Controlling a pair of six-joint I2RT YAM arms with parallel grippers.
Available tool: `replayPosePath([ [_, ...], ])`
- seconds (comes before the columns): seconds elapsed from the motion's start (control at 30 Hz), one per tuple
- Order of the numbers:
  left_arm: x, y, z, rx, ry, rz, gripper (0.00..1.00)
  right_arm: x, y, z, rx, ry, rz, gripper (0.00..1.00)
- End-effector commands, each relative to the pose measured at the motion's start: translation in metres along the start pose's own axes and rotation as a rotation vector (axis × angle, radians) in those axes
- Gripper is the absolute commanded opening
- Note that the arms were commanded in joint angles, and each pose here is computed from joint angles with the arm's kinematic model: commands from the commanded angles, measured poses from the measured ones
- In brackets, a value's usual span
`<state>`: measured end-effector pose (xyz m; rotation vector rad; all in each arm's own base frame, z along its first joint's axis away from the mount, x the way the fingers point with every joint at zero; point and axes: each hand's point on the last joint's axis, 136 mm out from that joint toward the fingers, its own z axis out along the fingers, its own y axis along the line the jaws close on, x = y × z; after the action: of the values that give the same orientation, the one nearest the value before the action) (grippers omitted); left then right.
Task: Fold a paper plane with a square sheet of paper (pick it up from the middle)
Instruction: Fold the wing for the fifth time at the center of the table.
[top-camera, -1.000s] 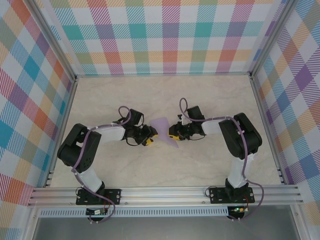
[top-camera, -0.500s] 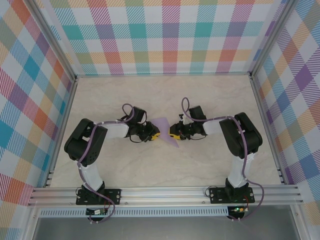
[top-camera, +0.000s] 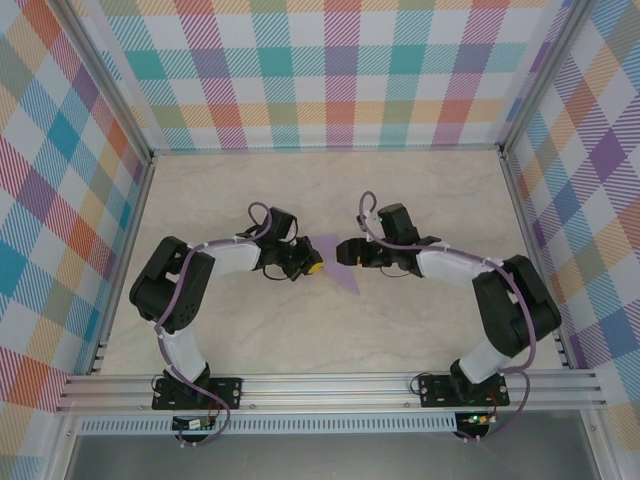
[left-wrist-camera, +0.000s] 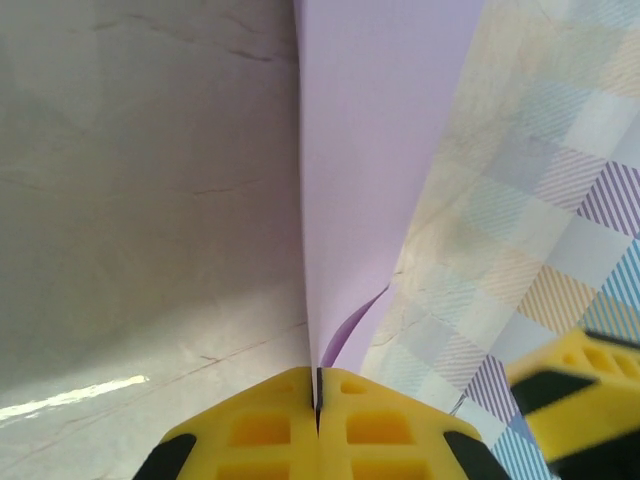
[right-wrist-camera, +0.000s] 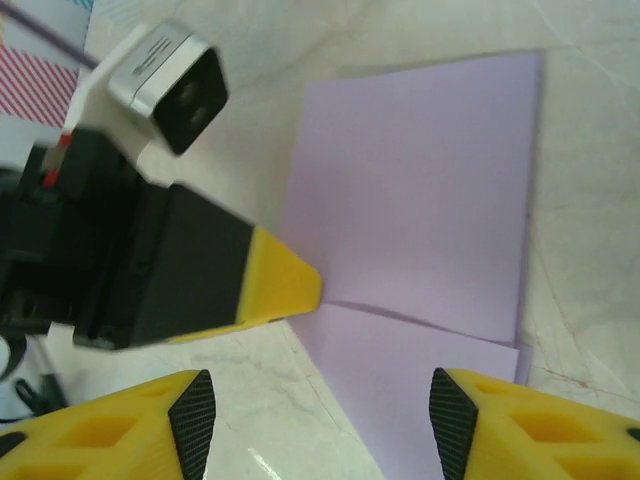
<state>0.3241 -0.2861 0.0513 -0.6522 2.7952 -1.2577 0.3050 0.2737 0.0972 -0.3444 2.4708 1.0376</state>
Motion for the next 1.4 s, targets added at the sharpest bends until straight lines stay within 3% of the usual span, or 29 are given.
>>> replayPosePath([
  [0.0,0.004,-0.014,-0.009,-0.002,-0.005,-0.007,0.0,0.013,-0.014,0.002,0.182,-0.049,-0.261,0.61],
  [0.27,0.005,-0.015,-0.011,-0.018,-0.003,-0.016,0.0,0.033,-0.004,0.018,0.26,-0.119,-0.643,0.61],
  [0.5,0.005,-0.016,-0.011,-0.022,-0.003,-0.023,0.0,0.034,0.001,0.037,0.342,-0.156,-0.837,0.59],
  [1.03,0.005,-0.017,-0.013,-0.031,-0.001,-0.028,0.0,0.027,-0.014,0.057,0.469,-0.191,-0.921,0.42],
  [1.37,0.006,-0.017,-0.014,-0.032,0.001,-0.031,0.0,0.029,-0.017,0.061,0.467,-0.18,-0.923,0.23],
])
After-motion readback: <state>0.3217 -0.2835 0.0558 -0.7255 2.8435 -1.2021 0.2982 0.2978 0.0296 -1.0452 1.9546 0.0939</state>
